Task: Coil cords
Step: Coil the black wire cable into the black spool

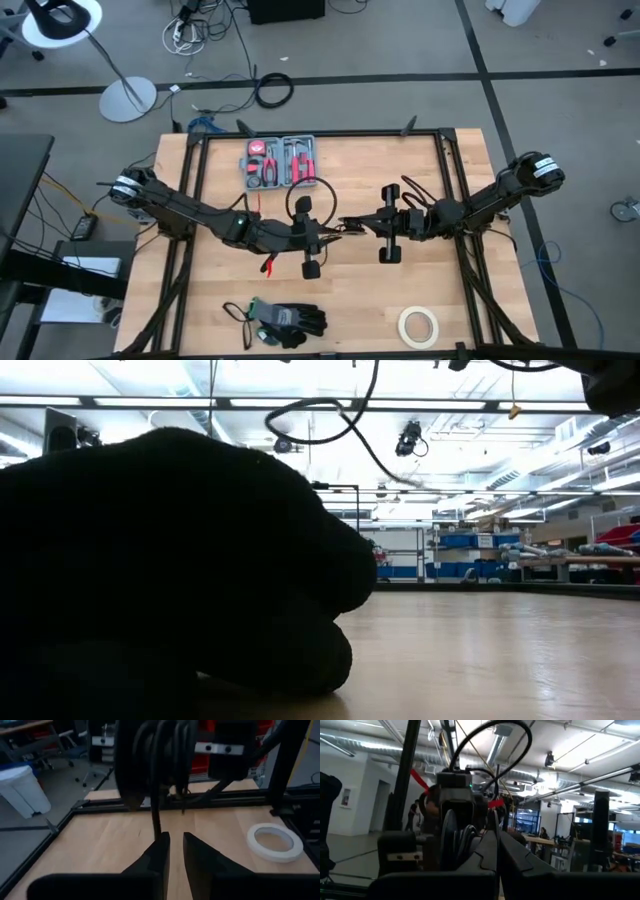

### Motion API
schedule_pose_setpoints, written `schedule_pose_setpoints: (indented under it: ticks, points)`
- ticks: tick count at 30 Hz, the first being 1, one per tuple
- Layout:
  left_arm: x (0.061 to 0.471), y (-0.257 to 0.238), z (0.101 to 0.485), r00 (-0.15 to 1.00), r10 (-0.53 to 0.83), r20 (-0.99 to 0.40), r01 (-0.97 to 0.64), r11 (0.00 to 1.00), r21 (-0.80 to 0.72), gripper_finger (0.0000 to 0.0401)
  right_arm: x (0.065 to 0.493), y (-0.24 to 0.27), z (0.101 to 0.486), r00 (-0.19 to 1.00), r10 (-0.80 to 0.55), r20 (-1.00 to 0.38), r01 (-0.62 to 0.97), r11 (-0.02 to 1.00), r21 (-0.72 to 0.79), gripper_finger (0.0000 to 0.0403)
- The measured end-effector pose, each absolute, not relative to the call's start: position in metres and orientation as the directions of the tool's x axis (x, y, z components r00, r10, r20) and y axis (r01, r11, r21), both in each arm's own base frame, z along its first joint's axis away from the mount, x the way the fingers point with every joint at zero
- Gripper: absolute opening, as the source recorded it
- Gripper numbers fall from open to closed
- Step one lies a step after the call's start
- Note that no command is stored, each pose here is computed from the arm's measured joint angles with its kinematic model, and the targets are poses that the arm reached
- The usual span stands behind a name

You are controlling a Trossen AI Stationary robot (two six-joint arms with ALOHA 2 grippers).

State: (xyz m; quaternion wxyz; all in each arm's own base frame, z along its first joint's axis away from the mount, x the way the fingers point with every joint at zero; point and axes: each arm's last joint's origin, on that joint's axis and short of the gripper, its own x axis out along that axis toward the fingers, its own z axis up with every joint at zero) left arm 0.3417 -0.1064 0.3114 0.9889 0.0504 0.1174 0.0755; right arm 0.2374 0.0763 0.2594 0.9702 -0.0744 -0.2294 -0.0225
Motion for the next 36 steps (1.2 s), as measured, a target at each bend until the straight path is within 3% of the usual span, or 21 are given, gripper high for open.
schedule_pose_setpoints:
  ticks: [7, 15, 22, 25, 29, 36]
  points:
    - [0.343, -0.107, 0.321, 0.968, 0.156, -0.197, -0.131, 0.982, 0.134, 0.0058, 0.238, 0.076, 0.257, 0.901, -0.025, 0.433, 0.092, 0.987, -0.133, 0.0]
    - [0.343, -0.106, 0.322, 0.969, 0.158, -0.192, -0.136, 0.983, 0.121, 0.01, 0.238, 0.075, 0.256, 0.906, -0.043, 0.421, 0.107, 0.986, -0.13, 0.0]
    - [0.345, -0.101, 0.326, 0.97, 0.196, -0.146, -0.181, 0.978, 0.106, 0.0098, 0.239, 0.075, 0.253, 0.92, -0.064, 0.387, 0.124, 0.984, -0.131, 0.0]
    - [0.346, -0.095, 0.325, 0.964, 0.211, -0.159, -0.196, 0.975, 0.108, 0.0083, 0.239, 0.075, 0.253, 0.92, -0.072, 0.385, 0.131, 0.983, -0.129, 0.0]
    - [0.347, -0.092, 0.324, 0.962, 0.214, -0.168, -0.197, 0.974, 0.112, 0.0018, 0.24, 0.073, 0.252, 0.924, -0.076, 0.375, 0.131, 0.984, -0.122, 0.0006]
    - [0.348, -0.087, 0.321, 0.954, 0.224, -0.199, -0.2, 0.971, 0.132, 0.0004, 0.241, 0.074, 0.25, 0.934, -0.07, 0.351, 0.11, 0.989, -0.095, 0.0055]
